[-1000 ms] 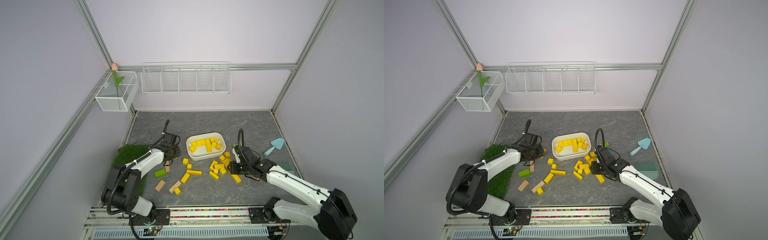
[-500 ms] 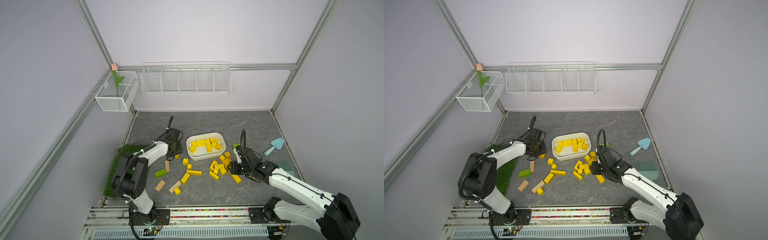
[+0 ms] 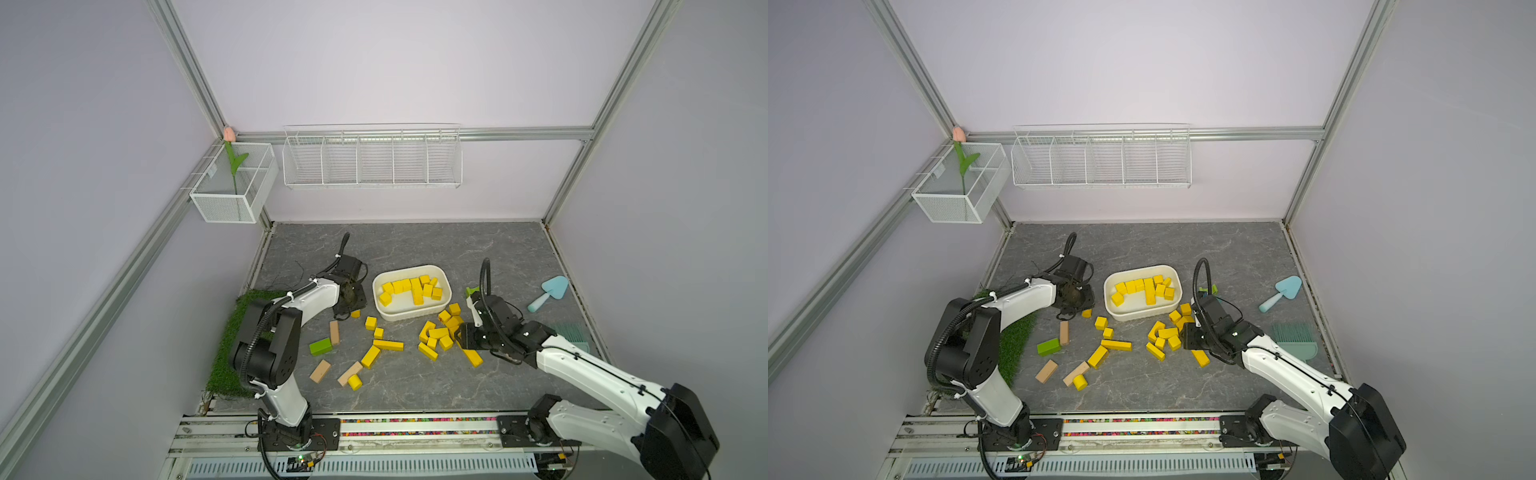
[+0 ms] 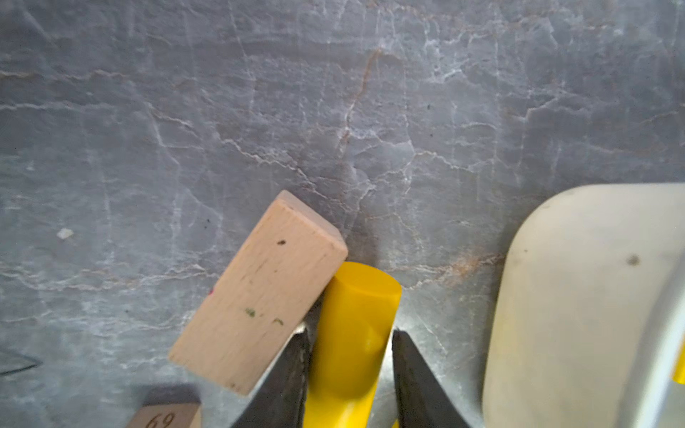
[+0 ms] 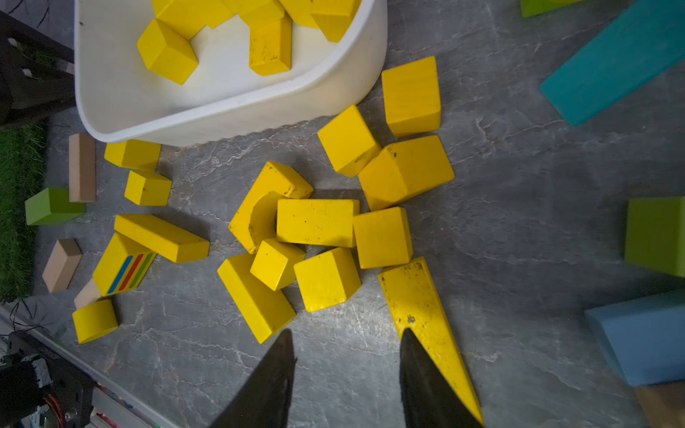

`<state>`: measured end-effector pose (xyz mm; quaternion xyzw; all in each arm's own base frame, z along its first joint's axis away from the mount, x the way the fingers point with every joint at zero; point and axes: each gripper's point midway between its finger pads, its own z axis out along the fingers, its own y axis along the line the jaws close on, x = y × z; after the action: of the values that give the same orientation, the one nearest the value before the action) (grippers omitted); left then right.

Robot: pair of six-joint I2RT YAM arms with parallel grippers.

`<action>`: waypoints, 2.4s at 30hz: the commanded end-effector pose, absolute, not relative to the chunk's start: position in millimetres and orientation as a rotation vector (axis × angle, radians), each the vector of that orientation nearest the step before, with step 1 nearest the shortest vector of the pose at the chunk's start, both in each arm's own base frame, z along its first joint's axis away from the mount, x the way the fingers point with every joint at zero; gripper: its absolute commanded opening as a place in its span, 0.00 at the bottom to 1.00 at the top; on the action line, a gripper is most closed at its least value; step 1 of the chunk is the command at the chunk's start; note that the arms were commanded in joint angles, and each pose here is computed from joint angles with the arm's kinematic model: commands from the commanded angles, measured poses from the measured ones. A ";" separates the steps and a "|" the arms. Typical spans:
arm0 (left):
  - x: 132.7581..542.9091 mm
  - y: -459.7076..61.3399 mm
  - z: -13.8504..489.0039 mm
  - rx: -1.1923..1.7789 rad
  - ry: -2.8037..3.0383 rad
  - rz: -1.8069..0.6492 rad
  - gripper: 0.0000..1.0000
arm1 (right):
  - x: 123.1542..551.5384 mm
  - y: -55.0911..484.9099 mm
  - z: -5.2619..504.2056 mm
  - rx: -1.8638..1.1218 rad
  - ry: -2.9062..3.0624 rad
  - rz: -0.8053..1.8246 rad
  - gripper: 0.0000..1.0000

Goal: Pick out the yellow building blocks
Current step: Pick up the building block from the center of the board.

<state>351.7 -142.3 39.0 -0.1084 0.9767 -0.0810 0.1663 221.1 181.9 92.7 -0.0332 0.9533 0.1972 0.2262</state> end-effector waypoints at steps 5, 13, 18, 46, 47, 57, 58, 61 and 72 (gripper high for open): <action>355.7 -142.6 39.9 -0.300 2.795 -0.227 0.27 | 221.8 180.2 88.5 -0.062 2.636 0.549 0.48; 354.8 -143.1 39.2 -0.302 2.797 -0.235 0.26 | 222.1 179.6 88.5 -0.060 2.634 0.550 0.48; 354.6 -143.8 32.2 -0.301 2.833 -0.215 0.33 | 221.7 179.6 89.0 -0.058 2.632 0.552 0.48; 354.7 -146.4 21.5 -0.301 2.887 -0.197 0.36 | 220.9 177.7 89.7 -0.049 2.625 0.561 0.49; 354.4 -146.4 21.9 -0.300 2.886 -0.198 0.32 | 221.5 177.7 89.8 -0.046 2.623 0.561 0.48; 353.1 -149.5 41.5 -0.272 2.814 -0.274 0.23 | 221.3 176.8 88.7 -0.043 2.627 0.560 0.49; 352.7 -150.4 45.9 -0.262 2.805 -0.282 0.23 | 221.4 177.1 89.0 -0.044 2.626 0.561 0.49; 352.2 -151.7 58.9 -0.236 2.779 -0.294 0.23 | 221.5 176.8 89.6 -0.042 2.623 0.563 0.48; 357.0 -174.9 134.1 -0.071 2.661 -0.300 0.24 | 221.8 176.3 89.7 -0.037 2.621 0.565 0.49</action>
<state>355.3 -167.3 105.7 -0.0549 0.9707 -0.1111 0.2059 222.8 177.3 91.4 -0.0229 0.9526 0.1988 0.2290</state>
